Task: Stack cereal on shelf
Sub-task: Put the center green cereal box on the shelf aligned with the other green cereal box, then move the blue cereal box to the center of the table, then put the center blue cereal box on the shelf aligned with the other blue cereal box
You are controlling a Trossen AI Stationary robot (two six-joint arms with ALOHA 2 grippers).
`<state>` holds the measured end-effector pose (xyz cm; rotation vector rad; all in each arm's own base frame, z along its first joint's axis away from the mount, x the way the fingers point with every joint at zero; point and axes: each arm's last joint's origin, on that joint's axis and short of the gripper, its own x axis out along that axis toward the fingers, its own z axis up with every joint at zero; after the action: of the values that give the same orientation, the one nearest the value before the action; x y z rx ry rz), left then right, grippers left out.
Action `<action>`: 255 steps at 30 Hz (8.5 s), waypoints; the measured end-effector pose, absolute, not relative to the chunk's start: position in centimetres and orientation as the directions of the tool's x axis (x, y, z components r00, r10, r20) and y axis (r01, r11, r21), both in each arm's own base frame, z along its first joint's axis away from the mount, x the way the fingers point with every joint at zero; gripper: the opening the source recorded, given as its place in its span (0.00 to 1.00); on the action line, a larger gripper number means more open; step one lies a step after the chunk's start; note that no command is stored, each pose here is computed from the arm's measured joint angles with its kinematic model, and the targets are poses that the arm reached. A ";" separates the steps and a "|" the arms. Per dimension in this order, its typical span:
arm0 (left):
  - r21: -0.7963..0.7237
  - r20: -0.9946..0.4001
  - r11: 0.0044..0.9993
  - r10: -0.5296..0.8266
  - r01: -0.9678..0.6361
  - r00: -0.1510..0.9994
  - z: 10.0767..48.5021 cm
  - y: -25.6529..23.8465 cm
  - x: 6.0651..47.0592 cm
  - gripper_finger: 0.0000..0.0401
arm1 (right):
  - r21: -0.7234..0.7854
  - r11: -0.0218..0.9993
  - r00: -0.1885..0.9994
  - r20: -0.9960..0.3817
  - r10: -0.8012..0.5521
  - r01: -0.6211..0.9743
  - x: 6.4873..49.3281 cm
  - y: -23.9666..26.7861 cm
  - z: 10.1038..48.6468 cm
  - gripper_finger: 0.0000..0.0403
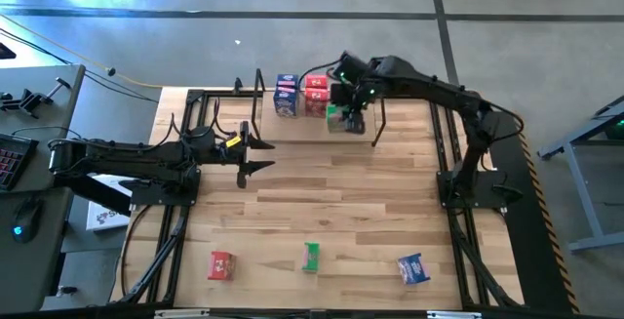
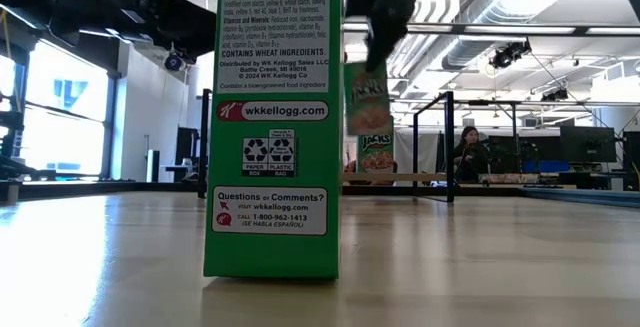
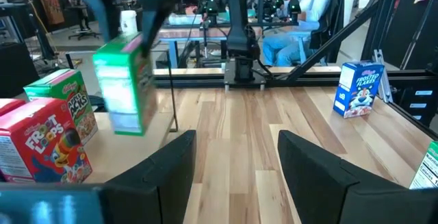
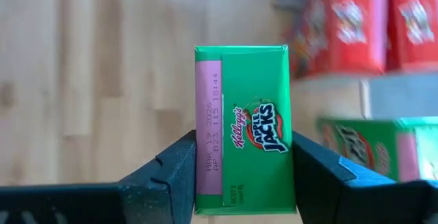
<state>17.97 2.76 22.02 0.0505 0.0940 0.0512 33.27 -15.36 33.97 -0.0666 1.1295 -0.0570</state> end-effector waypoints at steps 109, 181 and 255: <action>0.033 -0.085 0.973 -0.224 0.227 0.971 18.8 1.5 21.6 0.01 | 0.212 0.900 0.658 -0.746 -0.103 0.381 26.4 5.4 25.3 0.01; -0.078 0.040 0.980 -0.179 0.181 0.983 16.6 3.3 19.6 0.00 | 0.229 0.867 0.386 -0.921 0.047 0.443 33.2 6.1 30.8 0.37; -0.051 -0.728 0.990 -0.128 0.133 0.673 26.7 3.3 26.9 0.47 | -0.050 0.991 0.970 -0.203 -0.134 0.126 27.7 4.6 22.2 0.00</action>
<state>26.91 3.33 26.68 0.0061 0.8194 -0.1471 27.69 4.62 22.15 -0.0367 0.2071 -0.1315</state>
